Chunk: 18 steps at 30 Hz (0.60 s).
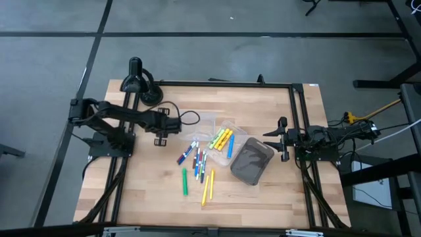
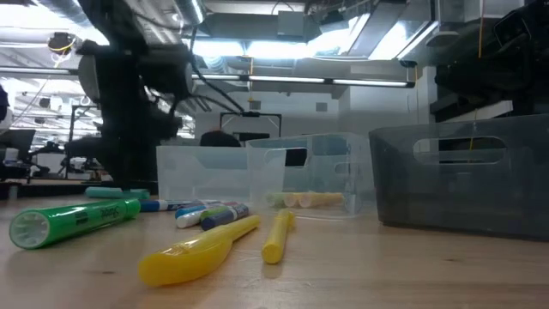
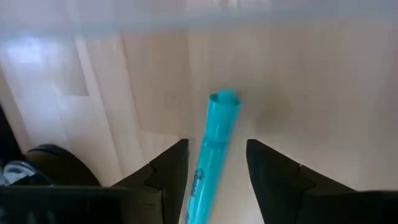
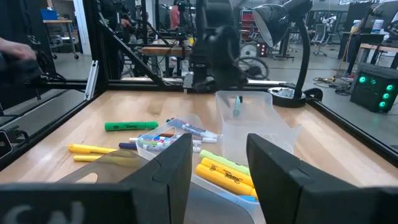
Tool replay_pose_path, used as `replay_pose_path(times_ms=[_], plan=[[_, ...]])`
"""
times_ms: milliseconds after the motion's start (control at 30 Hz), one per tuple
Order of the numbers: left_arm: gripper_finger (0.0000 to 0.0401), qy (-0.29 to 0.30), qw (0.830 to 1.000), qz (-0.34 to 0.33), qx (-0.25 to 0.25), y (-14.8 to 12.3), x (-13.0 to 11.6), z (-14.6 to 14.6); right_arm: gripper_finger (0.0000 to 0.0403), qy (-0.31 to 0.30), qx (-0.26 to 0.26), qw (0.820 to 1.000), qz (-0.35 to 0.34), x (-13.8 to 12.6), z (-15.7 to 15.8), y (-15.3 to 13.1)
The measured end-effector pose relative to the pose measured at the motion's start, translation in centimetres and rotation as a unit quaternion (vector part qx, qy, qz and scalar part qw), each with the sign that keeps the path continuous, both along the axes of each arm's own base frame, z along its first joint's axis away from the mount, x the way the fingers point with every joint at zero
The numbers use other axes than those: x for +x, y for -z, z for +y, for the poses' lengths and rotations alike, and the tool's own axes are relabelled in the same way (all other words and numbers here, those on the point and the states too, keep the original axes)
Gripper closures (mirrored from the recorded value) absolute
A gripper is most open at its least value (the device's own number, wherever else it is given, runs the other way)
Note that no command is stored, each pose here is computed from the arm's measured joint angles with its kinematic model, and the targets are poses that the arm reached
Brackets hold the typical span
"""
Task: Pick & Place Markers
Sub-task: Put the light blue highlighter pen into the right transparent bin
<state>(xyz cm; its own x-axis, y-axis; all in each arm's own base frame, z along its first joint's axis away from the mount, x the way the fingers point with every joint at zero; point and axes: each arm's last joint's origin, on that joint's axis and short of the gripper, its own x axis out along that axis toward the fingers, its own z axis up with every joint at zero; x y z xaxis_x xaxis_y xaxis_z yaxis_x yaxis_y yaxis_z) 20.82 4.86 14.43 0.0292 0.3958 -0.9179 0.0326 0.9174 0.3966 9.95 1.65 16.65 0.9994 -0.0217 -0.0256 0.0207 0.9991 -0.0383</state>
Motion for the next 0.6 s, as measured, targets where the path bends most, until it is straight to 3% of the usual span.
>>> replay_pose_path(times_ms=[100, 267, 600], plan=[[0.0248, -0.004, 1.000, -0.003, -0.011, 1.3, -0.1, 1.4, 0.0251, 0.000, 0.000, 1.000, 0.000, 0.0, 0.0, 0.0], [0.0261, -0.007, 0.997, 0.003, -0.071, 2.1, -0.3, 2.5, 0.0251, 0.000, 0.000, 1.000, 0.000, 0.0, 0.0, 0.0], [0.0310, -0.005, 0.997, 0.003, -0.081, 2.0, -0.4, 2.5, 0.0251, 0.000, 0.000, 1.000, 0.000, 0.0, 0.0, 0.0]])
